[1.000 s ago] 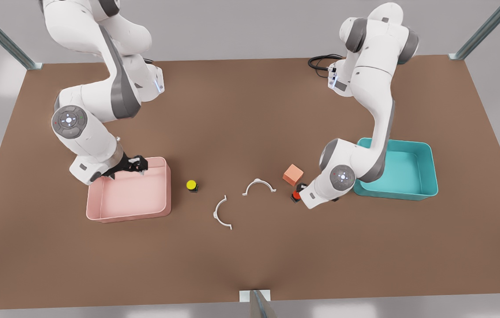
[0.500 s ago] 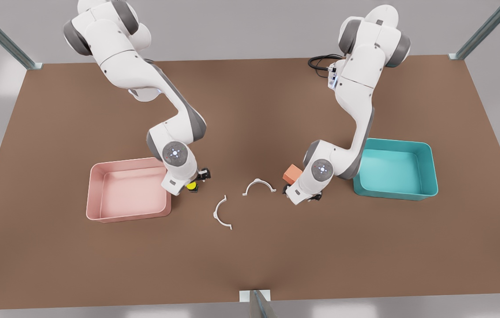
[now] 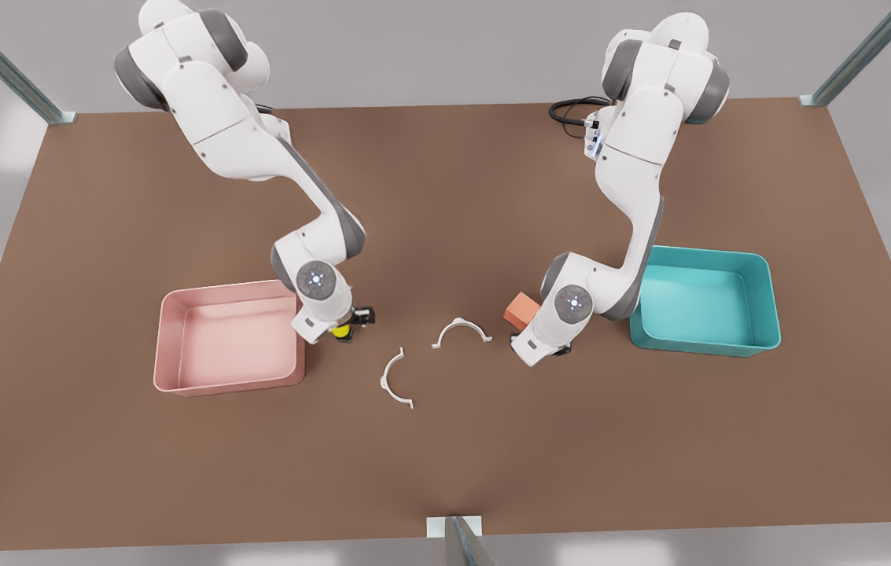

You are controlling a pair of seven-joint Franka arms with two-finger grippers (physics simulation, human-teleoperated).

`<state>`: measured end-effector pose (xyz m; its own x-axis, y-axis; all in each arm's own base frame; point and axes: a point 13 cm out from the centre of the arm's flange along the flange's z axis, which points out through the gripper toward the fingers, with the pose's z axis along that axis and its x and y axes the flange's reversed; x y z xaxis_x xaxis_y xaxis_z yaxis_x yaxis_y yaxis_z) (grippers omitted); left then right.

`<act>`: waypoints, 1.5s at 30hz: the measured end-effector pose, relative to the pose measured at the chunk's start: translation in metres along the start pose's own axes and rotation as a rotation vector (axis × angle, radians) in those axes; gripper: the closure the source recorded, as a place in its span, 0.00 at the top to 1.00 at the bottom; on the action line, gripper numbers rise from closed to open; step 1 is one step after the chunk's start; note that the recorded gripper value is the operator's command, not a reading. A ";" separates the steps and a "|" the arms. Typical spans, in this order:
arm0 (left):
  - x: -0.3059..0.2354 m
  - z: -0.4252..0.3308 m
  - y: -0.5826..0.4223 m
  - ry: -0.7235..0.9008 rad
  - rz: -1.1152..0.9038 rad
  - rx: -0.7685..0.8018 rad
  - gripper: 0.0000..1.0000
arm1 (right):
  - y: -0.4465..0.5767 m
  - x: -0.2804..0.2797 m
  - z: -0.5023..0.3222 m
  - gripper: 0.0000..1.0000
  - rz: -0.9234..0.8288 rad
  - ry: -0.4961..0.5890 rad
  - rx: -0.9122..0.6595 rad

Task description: Place the red button in the blue storage box with the left arm, and place the yellow button in the pink storage box with the right arm

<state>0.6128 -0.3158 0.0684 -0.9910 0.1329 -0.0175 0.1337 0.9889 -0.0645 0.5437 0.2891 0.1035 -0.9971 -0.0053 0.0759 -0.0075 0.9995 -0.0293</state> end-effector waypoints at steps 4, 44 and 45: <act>-0.011 -0.014 0.002 -0.027 -0.018 0.006 0.50 | -0.010 0.001 0.024 1.00 0.030 -0.001 0.005; -0.037 -0.367 0.274 -0.027 -0.083 -0.067 1.00 | -0.170 -0.016 -0.060 0.44 0.248 -0.014 0.017; -0.036 -0.368 0.273 -0.024 -0.088 -0.067 1.00 | -0.177 -0.008 -0.048 0.44 0.247 0.015 0.022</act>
<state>0.6819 -0.0266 0.4186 -0.9983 0.0450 -0.0383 0.0450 0.9990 0.0004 0.5567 0.1138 0.1558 -0.9675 0.2401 0.0787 0.2349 0.9695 -0.0702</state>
